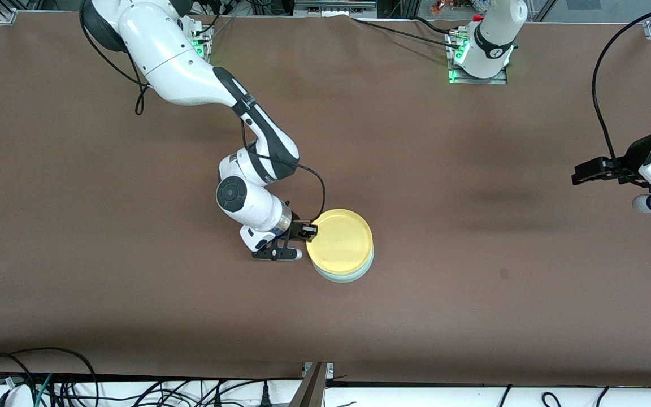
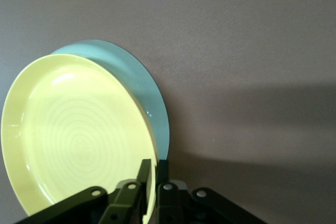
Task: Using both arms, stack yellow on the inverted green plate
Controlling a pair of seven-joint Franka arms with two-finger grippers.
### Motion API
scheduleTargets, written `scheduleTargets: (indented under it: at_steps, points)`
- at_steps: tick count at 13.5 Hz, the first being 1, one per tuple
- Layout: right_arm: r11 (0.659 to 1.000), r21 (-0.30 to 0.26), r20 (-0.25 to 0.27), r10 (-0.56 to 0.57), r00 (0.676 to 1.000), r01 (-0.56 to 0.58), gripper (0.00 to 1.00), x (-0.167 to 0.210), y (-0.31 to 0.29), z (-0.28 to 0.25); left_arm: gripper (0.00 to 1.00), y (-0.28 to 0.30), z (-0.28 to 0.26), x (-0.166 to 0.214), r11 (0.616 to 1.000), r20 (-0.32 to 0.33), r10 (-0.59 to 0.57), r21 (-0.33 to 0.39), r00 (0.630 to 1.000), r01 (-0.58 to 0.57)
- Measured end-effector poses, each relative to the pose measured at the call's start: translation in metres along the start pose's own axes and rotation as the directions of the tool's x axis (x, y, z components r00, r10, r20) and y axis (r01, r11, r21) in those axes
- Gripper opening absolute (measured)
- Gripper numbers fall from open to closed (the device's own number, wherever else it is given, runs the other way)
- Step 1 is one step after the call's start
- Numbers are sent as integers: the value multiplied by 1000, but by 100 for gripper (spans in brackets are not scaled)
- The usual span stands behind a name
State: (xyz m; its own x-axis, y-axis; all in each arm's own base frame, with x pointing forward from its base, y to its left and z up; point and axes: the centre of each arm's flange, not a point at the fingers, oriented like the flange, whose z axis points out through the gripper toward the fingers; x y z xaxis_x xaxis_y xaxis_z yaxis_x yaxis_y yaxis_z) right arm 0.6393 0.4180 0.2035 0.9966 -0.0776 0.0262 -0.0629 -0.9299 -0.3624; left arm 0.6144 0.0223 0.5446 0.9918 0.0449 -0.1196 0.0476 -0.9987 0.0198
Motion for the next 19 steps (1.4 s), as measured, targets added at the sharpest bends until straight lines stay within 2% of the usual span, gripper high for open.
scheduleTargets:
  at_steps: [3,4,7,8,11,13,15,17,19]
  points:
    - [1000,6,-17,-8,1000,8,49,5,-7,-13,100,-1,0,0,1000,0,-2,0,1000,2]
    - [1000,-18,-15,-6,1000,5,61,13,-1,-27,100,-1,0,0,1000,-1,-2,0,1000,2]
    - [988,-154,23,6,1000,-3,93,51,43,-113,100,-1,0,0,1000,-1,-2,0,1000,2]
    - [981,-194,36,-2,999,9,100,61,62,-152,100,-1,0,0,1000,-1,-2,0,1000,2]
    - [953,-295,103,-40,994,69,100,80,136,-257,100,-1,-1,0,1000,-1,-2,0,1000,2]
    - [937,-335,160,-48,986,100,100,84,196,-319,100,-1,0,0,1000,0,-2,0,1000,2]
    - [933,-337,194,-63,979,127,100,79,238,-371,100,-1,0,1,1000,0,-2,0,1000,2]
    - [942,-318,196,-43,980,105,100,67,265,-421,100,-2,0,1,1000,0,-2,0,1000,2]
    - [939,-328,215,-35,976,106,100,46,287,-462,100,-2,1,1,1000,1,-3,0,1000,3]
